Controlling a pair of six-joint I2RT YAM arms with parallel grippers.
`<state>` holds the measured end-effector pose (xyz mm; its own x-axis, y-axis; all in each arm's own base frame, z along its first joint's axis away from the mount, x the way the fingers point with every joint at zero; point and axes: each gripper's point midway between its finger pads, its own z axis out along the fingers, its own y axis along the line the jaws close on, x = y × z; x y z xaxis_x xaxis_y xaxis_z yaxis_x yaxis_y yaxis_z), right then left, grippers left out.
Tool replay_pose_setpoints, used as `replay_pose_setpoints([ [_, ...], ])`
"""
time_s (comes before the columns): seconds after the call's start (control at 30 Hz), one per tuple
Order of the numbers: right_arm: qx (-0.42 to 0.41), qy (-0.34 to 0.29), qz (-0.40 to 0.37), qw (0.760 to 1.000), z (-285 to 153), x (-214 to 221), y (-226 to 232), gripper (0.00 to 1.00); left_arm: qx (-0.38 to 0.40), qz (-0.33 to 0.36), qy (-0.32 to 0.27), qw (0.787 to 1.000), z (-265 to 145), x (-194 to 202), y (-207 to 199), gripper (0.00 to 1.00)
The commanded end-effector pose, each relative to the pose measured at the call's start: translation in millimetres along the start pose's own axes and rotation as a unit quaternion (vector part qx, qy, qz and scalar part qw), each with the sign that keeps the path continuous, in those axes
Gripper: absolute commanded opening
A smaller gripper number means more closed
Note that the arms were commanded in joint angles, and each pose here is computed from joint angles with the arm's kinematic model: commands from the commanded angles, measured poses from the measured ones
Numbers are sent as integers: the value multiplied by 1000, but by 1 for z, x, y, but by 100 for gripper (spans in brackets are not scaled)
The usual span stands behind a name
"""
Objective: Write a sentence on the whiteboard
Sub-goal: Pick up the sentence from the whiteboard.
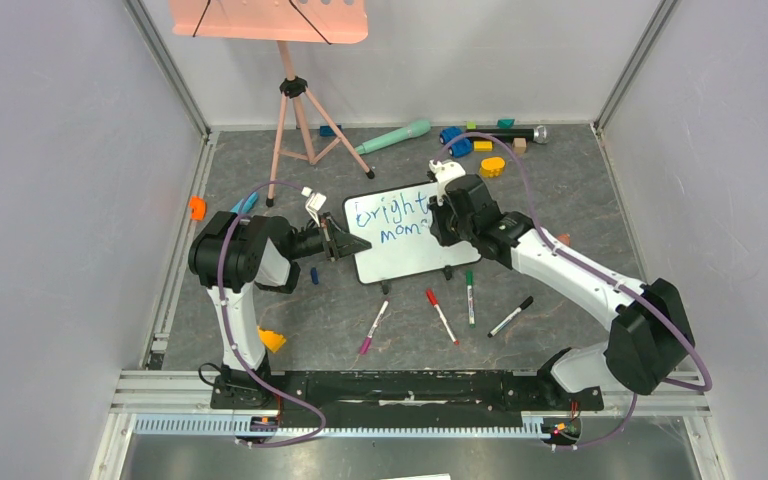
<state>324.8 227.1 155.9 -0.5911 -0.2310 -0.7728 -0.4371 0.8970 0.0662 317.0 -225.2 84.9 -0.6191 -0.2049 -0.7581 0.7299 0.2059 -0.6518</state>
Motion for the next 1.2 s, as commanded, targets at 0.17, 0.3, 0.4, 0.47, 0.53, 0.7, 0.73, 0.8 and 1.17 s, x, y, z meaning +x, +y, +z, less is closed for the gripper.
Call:
replay_pose_setpoints([
  [0.17,12,4,-1,1000,-2,12,-8,0,-42,51,-13,998,-1,13,30,2],
  [0.3,21,8,-4,1000,-5,15,-12,0,-42,52,-13,998,-1,13,30,2],
  [0.4,31,7,-6,999,-8,16,-16,0,-43,52,-14,998,-1,13,30,2],
  [0.47,39,2,-7,999,-11,13,-20,0,-43,53,-14,998,-1,13,30,2],
  [0.53,41,-6,-8,999,-14,8,-20,0,-43,53,-13,998,-1,13,30,2],
  [0.7,19,-38,-9,999,-22,-10,-12,0,-44,52,-13,998,-2,14,30,2],
  [0.73,11,-45,-10,999,-23,-13,-10,0,-43,53,-13,998,-1,13,30,2],
  [0.8,-5,-58,-14,998,-27,-21,-4,0,-43,53,-13,998,-1,13,30,2],
  [1.17,14,-52,-22,998,-18,-22,-11,0,-43,52,-13,998,-1,14,30,2],
])
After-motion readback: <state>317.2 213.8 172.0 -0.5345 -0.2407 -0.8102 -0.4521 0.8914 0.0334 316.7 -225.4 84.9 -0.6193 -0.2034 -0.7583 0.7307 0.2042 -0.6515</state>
